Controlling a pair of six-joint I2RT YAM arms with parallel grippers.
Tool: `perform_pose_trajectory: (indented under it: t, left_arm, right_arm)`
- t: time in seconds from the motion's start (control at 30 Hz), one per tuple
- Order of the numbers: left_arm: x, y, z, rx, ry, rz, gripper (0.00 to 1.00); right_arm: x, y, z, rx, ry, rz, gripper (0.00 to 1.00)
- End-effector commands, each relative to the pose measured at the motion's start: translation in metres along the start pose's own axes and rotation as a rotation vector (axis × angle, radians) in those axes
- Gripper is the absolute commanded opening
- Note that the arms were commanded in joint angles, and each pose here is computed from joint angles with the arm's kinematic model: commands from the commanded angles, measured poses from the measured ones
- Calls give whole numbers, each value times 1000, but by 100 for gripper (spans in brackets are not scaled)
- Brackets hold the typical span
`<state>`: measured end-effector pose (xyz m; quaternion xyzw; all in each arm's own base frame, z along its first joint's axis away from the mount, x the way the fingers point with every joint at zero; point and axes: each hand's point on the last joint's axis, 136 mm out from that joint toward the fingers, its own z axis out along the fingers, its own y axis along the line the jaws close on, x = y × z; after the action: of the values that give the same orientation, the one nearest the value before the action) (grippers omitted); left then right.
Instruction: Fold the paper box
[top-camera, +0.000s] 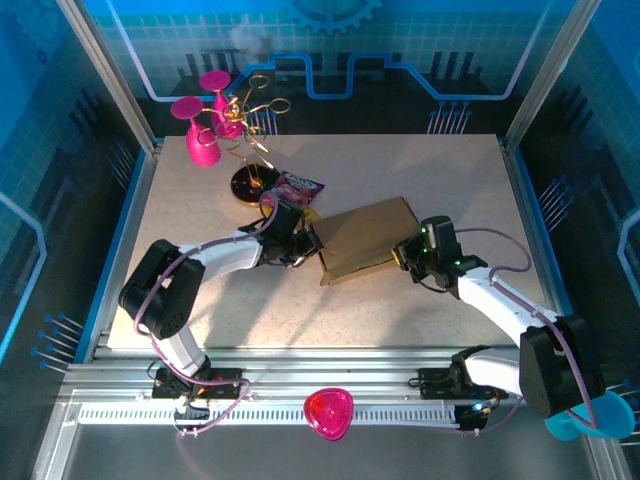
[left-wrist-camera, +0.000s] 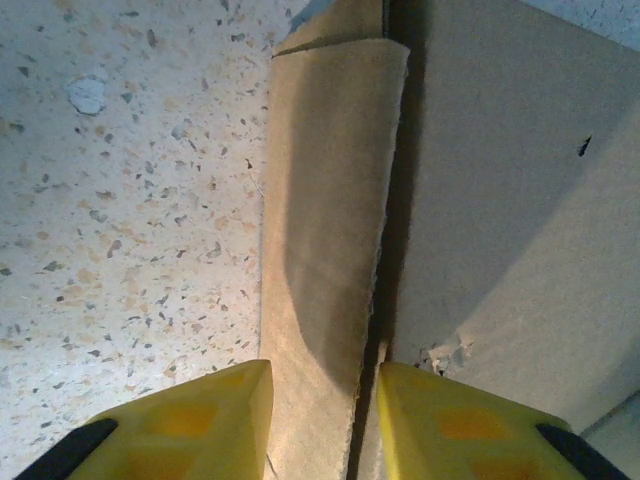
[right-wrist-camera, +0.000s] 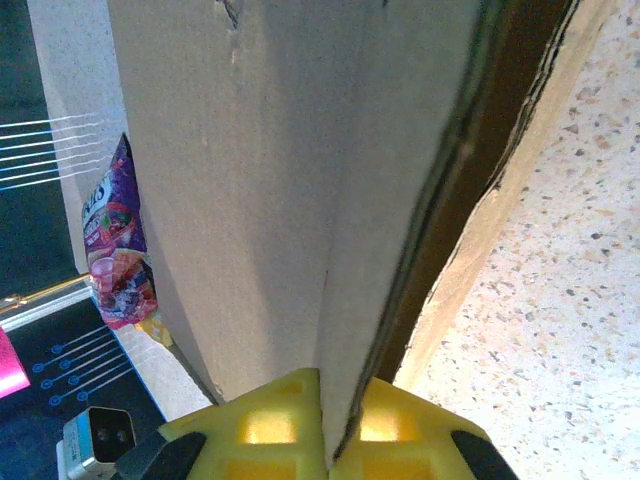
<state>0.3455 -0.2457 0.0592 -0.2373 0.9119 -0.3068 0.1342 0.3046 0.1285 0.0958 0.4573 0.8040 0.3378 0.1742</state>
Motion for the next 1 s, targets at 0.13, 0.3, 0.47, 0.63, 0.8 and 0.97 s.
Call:
perform_pose_trajectory:
  t: [0.13,0.3,0.47,0.63,0.8,0.97]
  left_arm:
    - [7,3,9,-14,11,-7,28]
    - [6,1,8,0,5,-7,13]
    - [6,3,7,-19,9,0,7]
    - [10,11,7,-48,35,15,0]
    - [11,21,3,-82,47,50,0]
    - [7,24,-8,-87,34,112,0]
  right_arm:
    - [0,-17,1,70,22,-50,0]
    - [0,-18,0,88,27,-82,0]
    - [-2,-18,-1,106,30,-131,1]
    - [-14,15,-22,89,-20,-299,37]
    - [-21,70,-68,66,-63,-513,63]
    - [-34,114,-114,62,-155,-713,77]
